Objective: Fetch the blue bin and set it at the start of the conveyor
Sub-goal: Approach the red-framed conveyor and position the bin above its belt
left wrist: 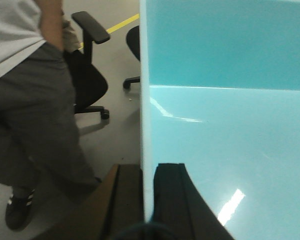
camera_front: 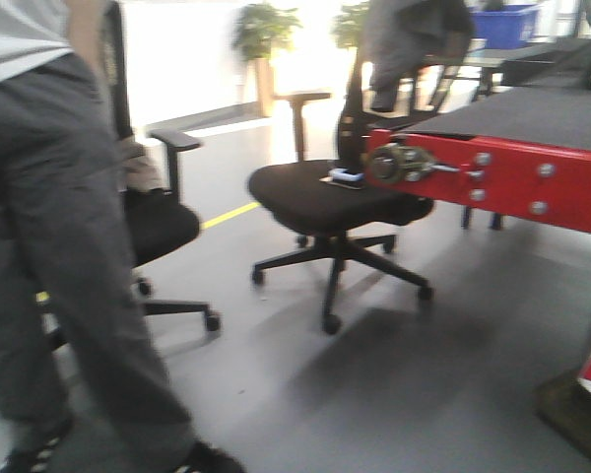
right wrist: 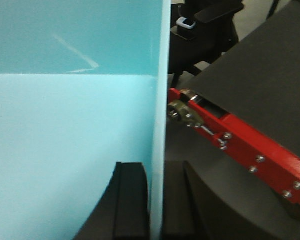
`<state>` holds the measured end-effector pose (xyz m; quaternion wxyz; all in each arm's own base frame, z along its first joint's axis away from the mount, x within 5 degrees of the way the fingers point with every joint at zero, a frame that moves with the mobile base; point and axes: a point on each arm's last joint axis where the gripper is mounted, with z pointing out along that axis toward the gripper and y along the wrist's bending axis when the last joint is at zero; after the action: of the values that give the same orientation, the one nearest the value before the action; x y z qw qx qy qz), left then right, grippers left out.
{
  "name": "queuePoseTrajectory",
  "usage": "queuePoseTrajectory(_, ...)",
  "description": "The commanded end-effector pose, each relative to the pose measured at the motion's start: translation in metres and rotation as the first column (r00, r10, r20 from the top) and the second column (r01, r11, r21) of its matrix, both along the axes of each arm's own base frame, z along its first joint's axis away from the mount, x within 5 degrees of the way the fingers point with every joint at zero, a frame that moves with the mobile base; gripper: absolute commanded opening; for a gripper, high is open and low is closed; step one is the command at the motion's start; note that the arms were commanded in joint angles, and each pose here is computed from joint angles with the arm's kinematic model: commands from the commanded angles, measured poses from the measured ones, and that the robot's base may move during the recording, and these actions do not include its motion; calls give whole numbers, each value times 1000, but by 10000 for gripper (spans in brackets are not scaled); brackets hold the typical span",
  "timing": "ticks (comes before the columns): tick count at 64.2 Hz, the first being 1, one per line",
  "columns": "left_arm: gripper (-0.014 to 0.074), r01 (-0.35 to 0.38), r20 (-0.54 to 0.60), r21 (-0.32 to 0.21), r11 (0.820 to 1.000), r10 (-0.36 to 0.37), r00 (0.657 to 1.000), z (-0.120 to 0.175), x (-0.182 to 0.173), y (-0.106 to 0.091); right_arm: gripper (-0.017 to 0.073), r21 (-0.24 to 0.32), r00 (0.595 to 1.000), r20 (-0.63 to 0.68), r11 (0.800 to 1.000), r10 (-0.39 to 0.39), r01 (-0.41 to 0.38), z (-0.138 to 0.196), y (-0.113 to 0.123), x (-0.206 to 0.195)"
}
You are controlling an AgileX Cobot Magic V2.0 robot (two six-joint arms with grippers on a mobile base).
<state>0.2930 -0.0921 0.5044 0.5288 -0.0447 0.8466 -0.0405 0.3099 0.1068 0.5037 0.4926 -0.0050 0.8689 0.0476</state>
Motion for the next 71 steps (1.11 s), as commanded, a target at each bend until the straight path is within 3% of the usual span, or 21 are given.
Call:
queuePoseTrajectory(1, -111, -3, 66, 7, 1000, 3, 998, 12, -6, 4, -160, -30, 998, 70, 999, -8, 10, 12, -6, -6)
queuePoseTrajectory(71, -111, -3, 66, 7, 1000, 3, 998, 12, -6, 4, -160, -33, 998, 56, 999, -12, 13, 11, -7, -6)
